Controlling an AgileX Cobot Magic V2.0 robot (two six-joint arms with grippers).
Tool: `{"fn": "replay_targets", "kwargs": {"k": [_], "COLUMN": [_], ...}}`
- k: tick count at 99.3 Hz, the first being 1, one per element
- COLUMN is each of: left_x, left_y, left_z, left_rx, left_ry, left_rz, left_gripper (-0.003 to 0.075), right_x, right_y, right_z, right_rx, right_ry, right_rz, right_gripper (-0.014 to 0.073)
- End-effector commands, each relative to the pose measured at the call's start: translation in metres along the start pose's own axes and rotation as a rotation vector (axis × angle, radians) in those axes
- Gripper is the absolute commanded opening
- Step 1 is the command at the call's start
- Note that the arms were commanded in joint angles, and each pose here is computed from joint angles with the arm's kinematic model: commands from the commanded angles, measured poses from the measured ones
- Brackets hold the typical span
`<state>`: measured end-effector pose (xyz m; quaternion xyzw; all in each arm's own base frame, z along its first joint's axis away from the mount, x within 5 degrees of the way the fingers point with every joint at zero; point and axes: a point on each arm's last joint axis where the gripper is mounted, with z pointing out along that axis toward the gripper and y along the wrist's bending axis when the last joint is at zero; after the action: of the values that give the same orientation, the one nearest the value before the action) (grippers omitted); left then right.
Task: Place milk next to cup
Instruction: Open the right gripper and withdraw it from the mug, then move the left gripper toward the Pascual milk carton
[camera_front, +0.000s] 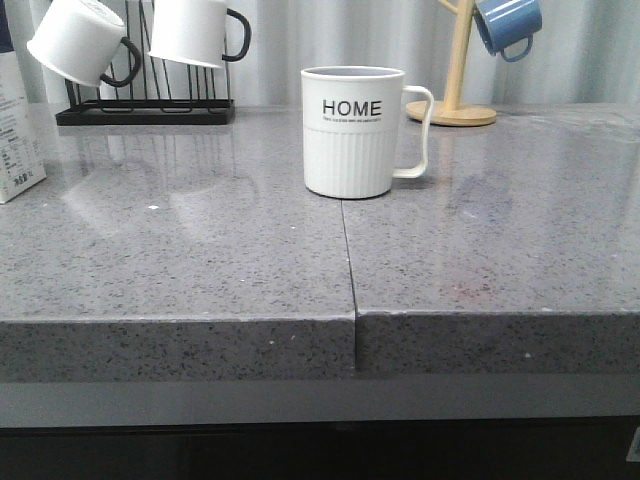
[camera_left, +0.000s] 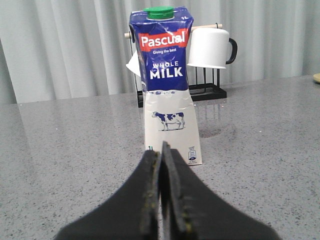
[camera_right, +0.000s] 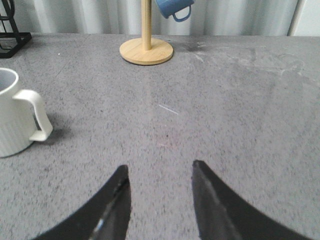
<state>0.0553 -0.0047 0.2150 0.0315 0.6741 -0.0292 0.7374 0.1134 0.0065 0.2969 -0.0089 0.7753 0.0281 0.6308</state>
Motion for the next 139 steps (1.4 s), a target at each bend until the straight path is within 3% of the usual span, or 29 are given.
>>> {"fn": "replay_targets", "kwargs": {"k": [1, 12, 26, 58, 130, 139], "left_x": [0.008, 0.008, 0.008, 0.008, 0.003, -0.004], "left_y": [-0.001, -0.001, -0.001, -0.001, -0.001, 0.0], "left_z": [-0.002, -0.002, -0.002, -0.002, -0.002, -0.002], "left_rx": [0.007, 0.007, 0.007, 0.007, 0.01, 0.002], "left_ry": [-0.062, -0.062, -0.062, -0.062, -0.102, -0.057], "left_rz": [-0.018, -0.018, -0.018, -0.018, -0.016, -0.049], "left_gripper": [-0.0021, -0.0021, -0.0021, -0.0021, -0.0021, -0.0021], "right_x": [-0.003, 0.011, 0.023, 0.022, 0.022, 0.022], "right_y": [-0.001, -0.001, -0.002, -0.003, -0.003, -0.003], "right_z": [-0.014, -0.028, -0.04, -0.047, -0.047, -0.047], "right_rx": [0.002, 0.002, 0.009, 0.01, 0.01, 0.01], "right_ry": [-0.121, -0.157, -0.14, -0.177, -0.177, -0.177], "right_rz": [0.01, 0.023, 0.021, 0.014, 0.014, 0.014], "right_gripper": [0.0318, 0.0309, 0.0232, -0.0074, -0.0068, -0.0068]}}
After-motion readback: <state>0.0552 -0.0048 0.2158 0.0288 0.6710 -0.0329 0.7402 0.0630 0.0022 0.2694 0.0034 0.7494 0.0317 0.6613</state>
